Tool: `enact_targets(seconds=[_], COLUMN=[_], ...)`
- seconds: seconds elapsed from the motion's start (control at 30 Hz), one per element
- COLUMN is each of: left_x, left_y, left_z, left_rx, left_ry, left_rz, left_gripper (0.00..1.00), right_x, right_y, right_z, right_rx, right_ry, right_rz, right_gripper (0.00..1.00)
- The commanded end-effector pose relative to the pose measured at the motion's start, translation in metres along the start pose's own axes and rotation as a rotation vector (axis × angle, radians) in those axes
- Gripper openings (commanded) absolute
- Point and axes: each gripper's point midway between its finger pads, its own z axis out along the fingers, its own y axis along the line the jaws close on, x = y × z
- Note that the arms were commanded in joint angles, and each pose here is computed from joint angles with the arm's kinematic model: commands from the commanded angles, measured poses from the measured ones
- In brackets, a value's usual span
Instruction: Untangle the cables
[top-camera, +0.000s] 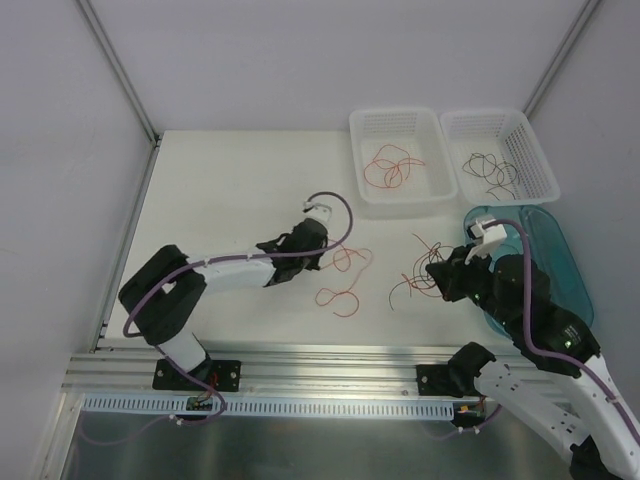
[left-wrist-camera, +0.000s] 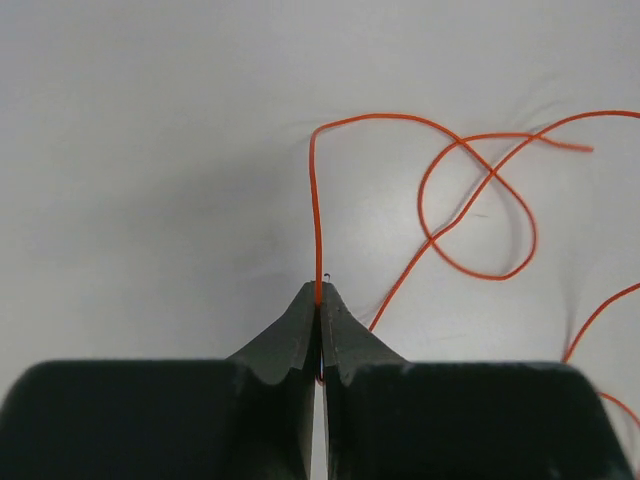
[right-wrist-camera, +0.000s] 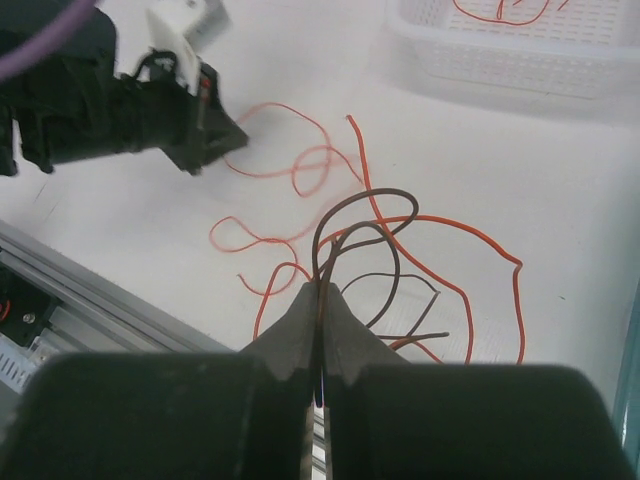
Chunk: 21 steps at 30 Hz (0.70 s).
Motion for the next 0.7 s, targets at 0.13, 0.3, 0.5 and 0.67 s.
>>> enact_targets(seconds=[0.13, 0.3, 0.5, 0.67], left_x=[0.025, -0.003, -0.031, -0.055], left_y=[0.180, 0.176, 0.149, 0.123], left_z=[-0.070, -0.100, -0.114, -0.132], left_rx=[-0.515, -0.429, -0.247, -0.092], left_ry=[0.020, -0.074, -0.117, -0.154], left_rz=[-0.395, -0.406, -0.389, -0.371], left_gripper=[0.00, 0.00, 0.00, 0.00], right_x=[-0.011, 0.010, 0.052, 0.096], right_y=[-0.016, -0.013, -0.014, -0.018], right_z=[-0.011, 0.016, 0.060, 0.101], right_rx=[0.086, 0.085, 0.101, 0.132], right_ry=[-0.046, 0.064, 0.196, 0.335], right_rz=[-0.006, -0.024, -0.012, 0.002], right_gripper=[0.01, 0.01, 0.03, 0.09])
